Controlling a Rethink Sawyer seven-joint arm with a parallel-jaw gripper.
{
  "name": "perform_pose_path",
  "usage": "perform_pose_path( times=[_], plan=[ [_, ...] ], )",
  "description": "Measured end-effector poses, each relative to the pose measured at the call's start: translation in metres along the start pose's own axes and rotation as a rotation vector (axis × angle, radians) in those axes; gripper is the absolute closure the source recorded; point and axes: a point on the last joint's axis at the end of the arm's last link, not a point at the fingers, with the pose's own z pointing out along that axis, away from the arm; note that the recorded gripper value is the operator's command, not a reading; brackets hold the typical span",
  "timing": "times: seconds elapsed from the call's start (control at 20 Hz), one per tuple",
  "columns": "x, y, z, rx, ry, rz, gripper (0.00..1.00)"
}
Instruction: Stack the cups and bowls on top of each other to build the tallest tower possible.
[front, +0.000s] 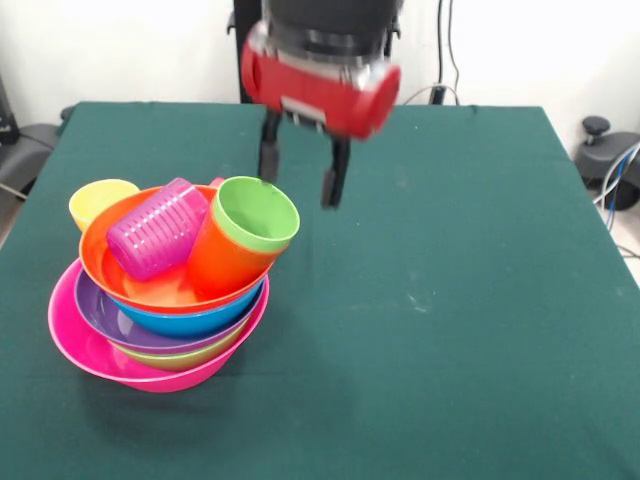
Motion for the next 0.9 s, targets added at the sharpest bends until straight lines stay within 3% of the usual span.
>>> perform_pose_path(
  times=[0.7, 0.9],
  plan=[
    [-0.01, -0.062, -0.166, -0.018, 0.001, 0.114, 0.0],
    [-0.004, -0.07, -0.184, -0.037, -0.009, 0.134, 0.0]
  ],
)
